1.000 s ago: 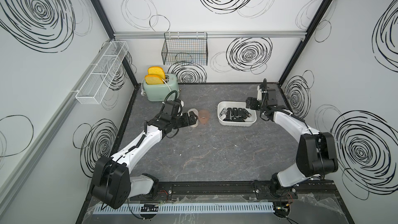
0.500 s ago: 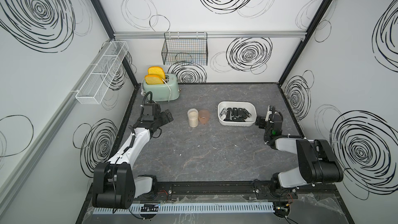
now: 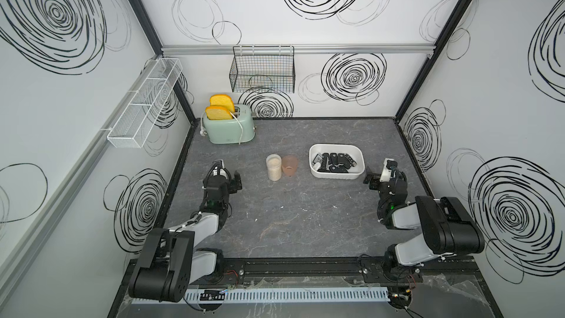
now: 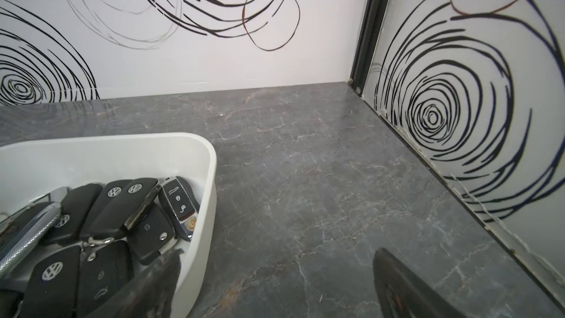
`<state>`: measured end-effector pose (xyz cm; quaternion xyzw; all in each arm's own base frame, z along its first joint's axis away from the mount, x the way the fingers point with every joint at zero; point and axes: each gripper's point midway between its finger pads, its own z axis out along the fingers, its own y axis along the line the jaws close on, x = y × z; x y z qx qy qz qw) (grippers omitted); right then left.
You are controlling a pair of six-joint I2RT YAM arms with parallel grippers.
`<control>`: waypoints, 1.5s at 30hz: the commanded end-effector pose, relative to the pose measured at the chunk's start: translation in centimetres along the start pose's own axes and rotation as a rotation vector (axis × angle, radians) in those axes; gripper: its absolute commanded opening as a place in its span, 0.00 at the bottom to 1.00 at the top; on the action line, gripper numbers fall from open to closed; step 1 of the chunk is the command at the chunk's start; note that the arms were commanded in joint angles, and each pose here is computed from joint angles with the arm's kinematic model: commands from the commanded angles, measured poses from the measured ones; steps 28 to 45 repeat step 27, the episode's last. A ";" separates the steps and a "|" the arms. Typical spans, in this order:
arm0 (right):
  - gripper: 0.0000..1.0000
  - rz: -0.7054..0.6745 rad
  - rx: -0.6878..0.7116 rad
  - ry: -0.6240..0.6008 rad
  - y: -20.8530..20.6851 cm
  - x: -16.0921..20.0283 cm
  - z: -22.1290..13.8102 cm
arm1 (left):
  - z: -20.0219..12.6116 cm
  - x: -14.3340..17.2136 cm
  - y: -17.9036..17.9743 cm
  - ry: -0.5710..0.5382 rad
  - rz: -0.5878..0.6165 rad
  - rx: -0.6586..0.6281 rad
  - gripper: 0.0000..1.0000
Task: Place the car key into the storage box
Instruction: Reset both arms
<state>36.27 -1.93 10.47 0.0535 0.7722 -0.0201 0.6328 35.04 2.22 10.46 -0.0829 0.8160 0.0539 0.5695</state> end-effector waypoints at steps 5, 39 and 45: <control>0.99 -0.016 -0.019 -0.081 0.5 -2.1 -0.1 | 0.5 -4.9 -2.3 -0.265 0.014 0.076 0.98; 0.99 -0.032 -0.071 -0.066 1.2 -2.0 0.2 | -0.1 -4.4 -2.6 -0.292 0.024 0.122 0.98; 0.99 -0.032 -0.071 -0.066 1.2 -2.0 0.2 | -0.1 -4.4 -2.6 -0.292 0.024 0.122 0.98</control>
